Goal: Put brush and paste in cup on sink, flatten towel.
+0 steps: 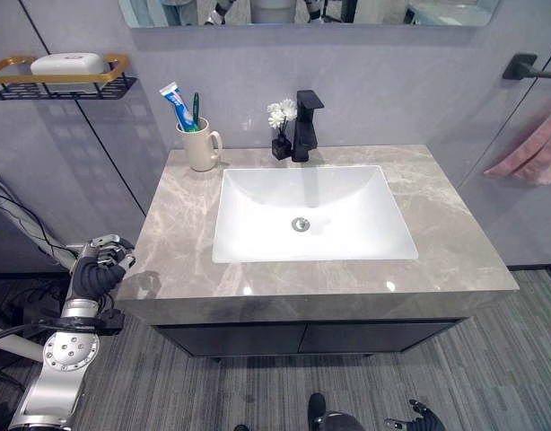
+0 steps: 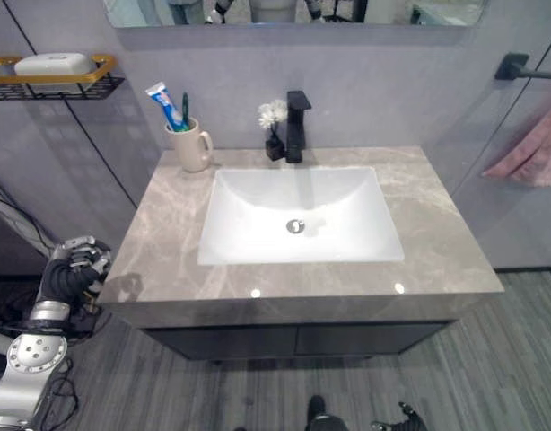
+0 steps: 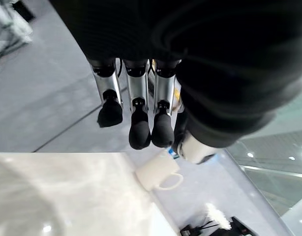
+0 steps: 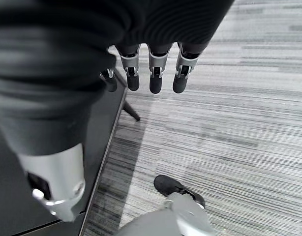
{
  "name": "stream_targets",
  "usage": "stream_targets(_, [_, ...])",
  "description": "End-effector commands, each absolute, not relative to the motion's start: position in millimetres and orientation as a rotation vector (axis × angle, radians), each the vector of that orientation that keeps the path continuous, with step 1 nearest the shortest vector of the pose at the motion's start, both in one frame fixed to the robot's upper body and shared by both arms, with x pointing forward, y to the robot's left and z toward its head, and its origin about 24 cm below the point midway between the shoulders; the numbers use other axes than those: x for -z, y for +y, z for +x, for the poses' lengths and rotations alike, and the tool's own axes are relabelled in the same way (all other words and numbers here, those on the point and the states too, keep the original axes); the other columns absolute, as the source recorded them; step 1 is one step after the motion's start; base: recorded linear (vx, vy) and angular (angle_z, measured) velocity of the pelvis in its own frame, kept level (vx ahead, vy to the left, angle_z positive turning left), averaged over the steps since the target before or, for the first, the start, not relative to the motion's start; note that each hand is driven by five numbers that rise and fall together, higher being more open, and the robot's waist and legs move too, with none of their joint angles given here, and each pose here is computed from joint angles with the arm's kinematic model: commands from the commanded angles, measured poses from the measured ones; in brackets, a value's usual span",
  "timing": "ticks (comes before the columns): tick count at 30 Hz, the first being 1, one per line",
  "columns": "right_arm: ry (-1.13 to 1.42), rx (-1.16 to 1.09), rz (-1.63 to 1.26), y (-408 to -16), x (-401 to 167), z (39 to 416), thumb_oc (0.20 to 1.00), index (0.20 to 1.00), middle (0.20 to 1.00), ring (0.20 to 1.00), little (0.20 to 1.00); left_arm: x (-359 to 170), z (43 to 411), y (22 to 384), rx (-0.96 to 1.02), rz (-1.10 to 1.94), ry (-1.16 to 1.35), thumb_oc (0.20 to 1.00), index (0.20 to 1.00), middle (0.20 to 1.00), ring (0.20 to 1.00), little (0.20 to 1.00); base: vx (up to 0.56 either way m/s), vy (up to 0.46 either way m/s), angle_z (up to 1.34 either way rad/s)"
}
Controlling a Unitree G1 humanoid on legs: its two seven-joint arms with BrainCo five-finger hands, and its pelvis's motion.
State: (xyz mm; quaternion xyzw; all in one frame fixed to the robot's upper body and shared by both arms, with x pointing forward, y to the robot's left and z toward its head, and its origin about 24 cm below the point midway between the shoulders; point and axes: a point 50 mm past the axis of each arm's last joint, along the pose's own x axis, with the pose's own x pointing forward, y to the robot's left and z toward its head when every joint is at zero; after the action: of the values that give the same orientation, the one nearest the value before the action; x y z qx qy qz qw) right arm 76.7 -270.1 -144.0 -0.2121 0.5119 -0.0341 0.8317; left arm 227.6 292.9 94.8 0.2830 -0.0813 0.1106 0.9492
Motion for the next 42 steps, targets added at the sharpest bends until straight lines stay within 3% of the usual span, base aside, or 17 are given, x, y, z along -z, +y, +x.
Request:
stream_targets(1, [1.009, 0.004, -0.563, -279, 134, 100, 1.0, 1.0, 1.0, 1.0, 1.0, -133, 245, 285, -0.204, 0.556, -0.353, 0.2, 0.2, 0.2, 0.2, 0.2, 0.14, -0.098, -0.07])
stream_targets(9, [0.975, 0.0, -0.606, -288, 127, 109, 1.0, 1.0, 1.0, 1.0, 1.0, -136, 255, 274, -0.197, 0.501, -0.391, 0.2, 0.2, 0.2, 0.2, 0.2, 0.05, -0.087, 0.0])
stream_targets(14, [1.025, 0.043, -0.62, -299, 128, 93, 1.0, 1.0, 1.0, 1.0, 1.0, -139, 263, 267, -0.179, 0.491, -0.408, 0.2, 0.2, 0.2, 0.2, 0.2, 0.07, 0.048, 0.25])
stream_targets(29, [1.106, 0.162, -0.608, -312, 131, 79, 1.0, 1.0, 1.0, 1.0, 1.0, -144, 245, 288, -0.254, 0.581, -0.414, 0.2, 0.2, 0.2, 0.2, 0.2, 0.14, 0.213, -0.27])
stream_targets(37, [1.014, -0.049, -0.693, -284, 132, 104, 1.0, 1.0, 1.0, 1.0, 1.0, -143, 239, 317, -0.336, 0.564, -0.326, 0.2, 0.2, 0.2, 0.2, 0.2, 0.06, 0.171, -0.38])
stream_targets(42, [1.041, -0.125, -0.708, -279, 136, 94, 1.0, 1.0, 1.0, 1.0, 1.0, -136, 244, 337, -0.369, 0.471, -0.256, 0.2, 0.2, 0.2, 0.2, 0.2, 0.07, 0.076, -0.23])
